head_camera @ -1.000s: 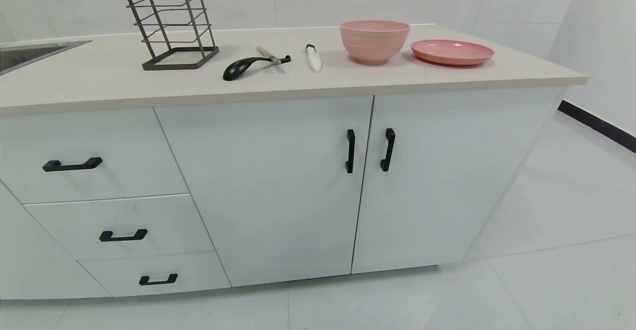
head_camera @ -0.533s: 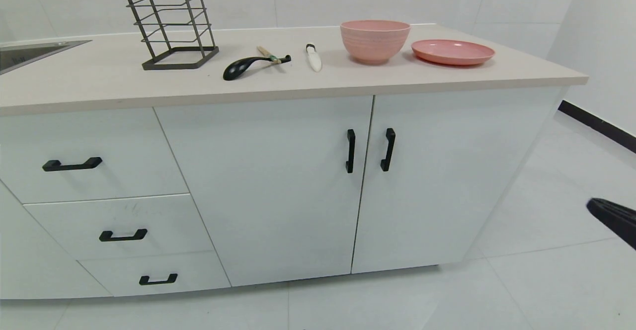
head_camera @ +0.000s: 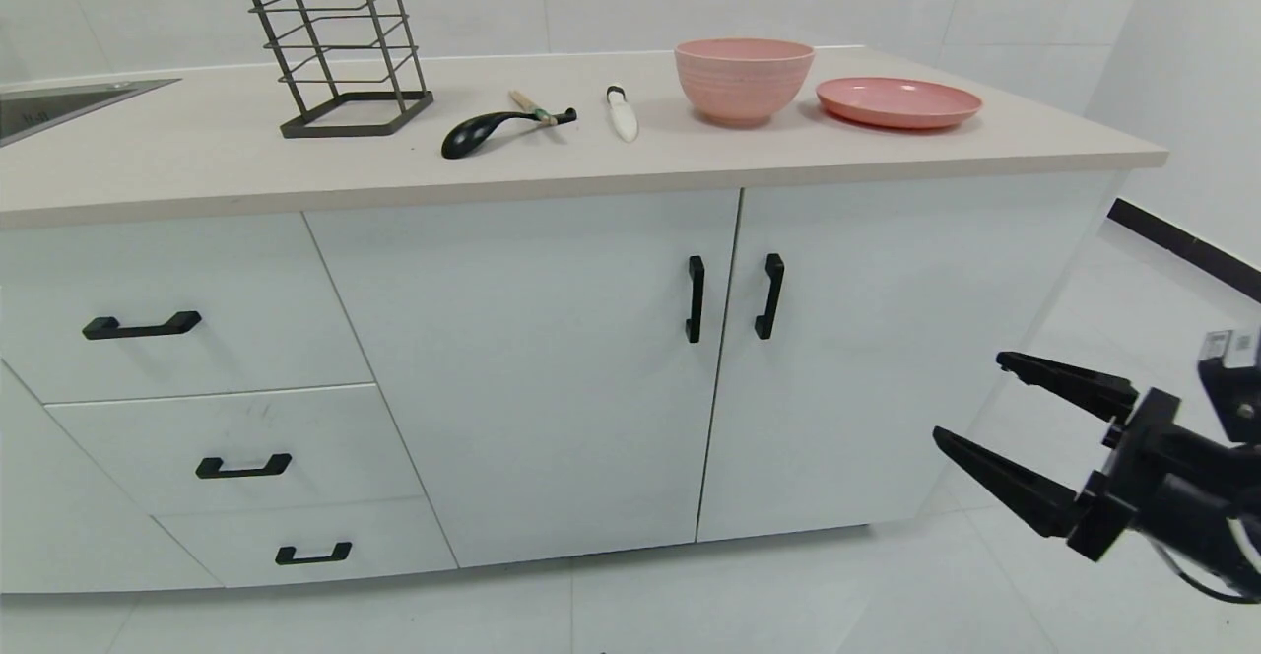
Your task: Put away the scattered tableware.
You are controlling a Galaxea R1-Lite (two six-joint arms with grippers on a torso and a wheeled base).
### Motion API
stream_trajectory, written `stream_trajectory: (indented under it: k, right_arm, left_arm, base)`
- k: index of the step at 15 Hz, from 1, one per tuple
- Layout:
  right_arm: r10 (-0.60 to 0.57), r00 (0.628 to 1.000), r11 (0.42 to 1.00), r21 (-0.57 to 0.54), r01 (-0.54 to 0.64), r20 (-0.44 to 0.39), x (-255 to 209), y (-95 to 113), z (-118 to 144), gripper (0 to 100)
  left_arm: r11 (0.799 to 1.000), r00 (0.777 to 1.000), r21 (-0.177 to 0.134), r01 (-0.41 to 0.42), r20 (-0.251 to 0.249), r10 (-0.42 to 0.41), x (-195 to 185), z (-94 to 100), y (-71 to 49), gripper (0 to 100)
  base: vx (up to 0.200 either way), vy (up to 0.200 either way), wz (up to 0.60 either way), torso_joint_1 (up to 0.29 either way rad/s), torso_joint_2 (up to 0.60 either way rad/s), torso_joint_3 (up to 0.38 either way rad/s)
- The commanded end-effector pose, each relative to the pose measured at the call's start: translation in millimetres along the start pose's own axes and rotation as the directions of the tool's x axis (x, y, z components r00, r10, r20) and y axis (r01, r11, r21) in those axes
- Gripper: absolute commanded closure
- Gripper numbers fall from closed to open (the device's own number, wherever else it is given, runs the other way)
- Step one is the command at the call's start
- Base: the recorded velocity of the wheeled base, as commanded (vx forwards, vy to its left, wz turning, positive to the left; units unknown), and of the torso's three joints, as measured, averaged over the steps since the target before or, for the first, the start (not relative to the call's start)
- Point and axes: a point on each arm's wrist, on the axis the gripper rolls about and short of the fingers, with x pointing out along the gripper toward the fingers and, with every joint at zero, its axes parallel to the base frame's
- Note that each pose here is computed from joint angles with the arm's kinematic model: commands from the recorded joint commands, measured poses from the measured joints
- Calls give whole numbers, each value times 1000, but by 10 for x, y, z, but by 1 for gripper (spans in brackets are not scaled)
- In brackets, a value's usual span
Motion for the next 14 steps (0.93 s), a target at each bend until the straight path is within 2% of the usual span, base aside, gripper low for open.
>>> stream_trajectory:
  k: [1, 6, 11, 12, 13, 14]
  right_arm:
    - [83, 995, 996, 19, -82, -46, 363, -17, -150, 0]
    - [152, 988, 988, -36, -153, -11, 766, -100, -168, 0]
    - [151, 989, 988, -45, -151, 3, 1046, -279, -252, 0]
    - [152, 988, 987, -44, -152, 2, 1089, -290, -275, 0]
    - [153, 988, 987, -43, -152, 1, 1111, -302, -291, 0]
    - [152, 988, 987, -46, -152, 2, 1129, -309, -294, 0]
  left_arm:
    - [1000, 1000, -3, -1, -1, 1, 1, 1, 0, 0]
    - [1000, 1000, -9, -1, 1, 1, 1, 3, 0, 0]
    - [1000, 1000, 1, 10, 1, -10, 1, 3, -3, 0]
    - [1000, 1000, 6, 18, -1, -18, 1, 1, -5, 0]
    - [999, 1000, 26, 31, 4, -31, 1, 6, -8, 0]
    - [998, 998, 54, 28, 56, -31, -1, 59, -8, 0]
  base:
    - [0, 0, 0, 0, 0, 0]
    - [0, 0, 0, 0, 0, 0]
    - [0, 0, 0, 0, 0, 0]
    - [0, 0, 0, 0, 0, 0]
    - [0, 0, 0, 0, 0, 0]
    - [0, 0, 0, 0, 0, 0]
